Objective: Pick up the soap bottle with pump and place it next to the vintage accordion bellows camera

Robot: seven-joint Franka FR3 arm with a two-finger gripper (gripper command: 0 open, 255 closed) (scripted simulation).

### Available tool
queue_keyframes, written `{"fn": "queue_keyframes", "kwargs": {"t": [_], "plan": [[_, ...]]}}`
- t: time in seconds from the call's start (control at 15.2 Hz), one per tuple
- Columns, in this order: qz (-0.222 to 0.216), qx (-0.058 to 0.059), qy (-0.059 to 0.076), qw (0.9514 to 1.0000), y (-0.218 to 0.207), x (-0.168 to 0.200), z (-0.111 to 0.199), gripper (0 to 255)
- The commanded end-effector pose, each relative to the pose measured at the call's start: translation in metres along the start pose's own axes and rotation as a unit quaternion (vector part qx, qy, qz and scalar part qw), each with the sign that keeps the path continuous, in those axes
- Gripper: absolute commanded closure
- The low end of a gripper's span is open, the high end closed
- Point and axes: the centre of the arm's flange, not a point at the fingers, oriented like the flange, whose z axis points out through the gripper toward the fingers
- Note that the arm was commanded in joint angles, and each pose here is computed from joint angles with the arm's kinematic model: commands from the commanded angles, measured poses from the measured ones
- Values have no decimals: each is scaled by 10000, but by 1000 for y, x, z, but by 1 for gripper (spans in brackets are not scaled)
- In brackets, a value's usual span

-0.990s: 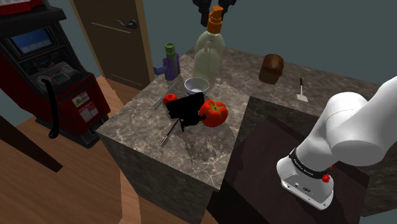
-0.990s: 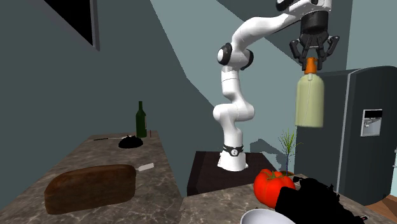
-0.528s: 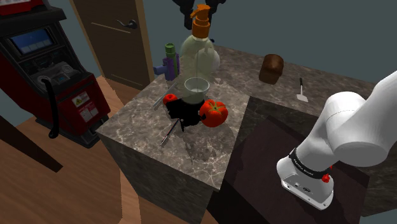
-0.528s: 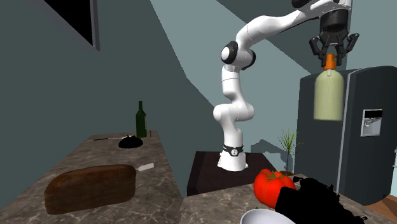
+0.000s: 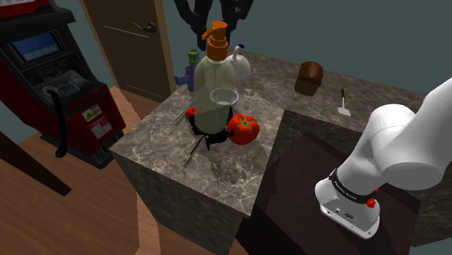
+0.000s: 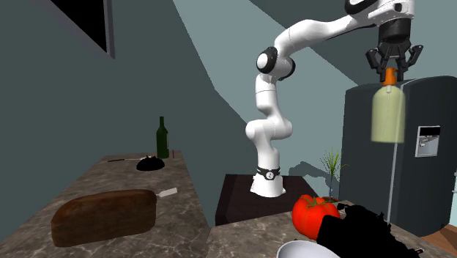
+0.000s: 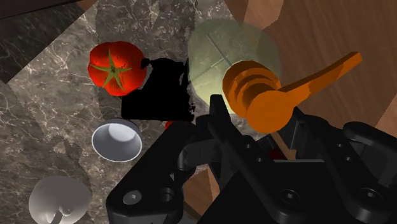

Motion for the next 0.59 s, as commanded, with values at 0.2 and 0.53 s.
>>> {"fn": "queue_keyframes", "kwargs": {"t": [0.2,0.53], "plan": [[1,4,2,10000,1,-2,26,255],[1,4,2,10000,1,-4,52,255]]}}
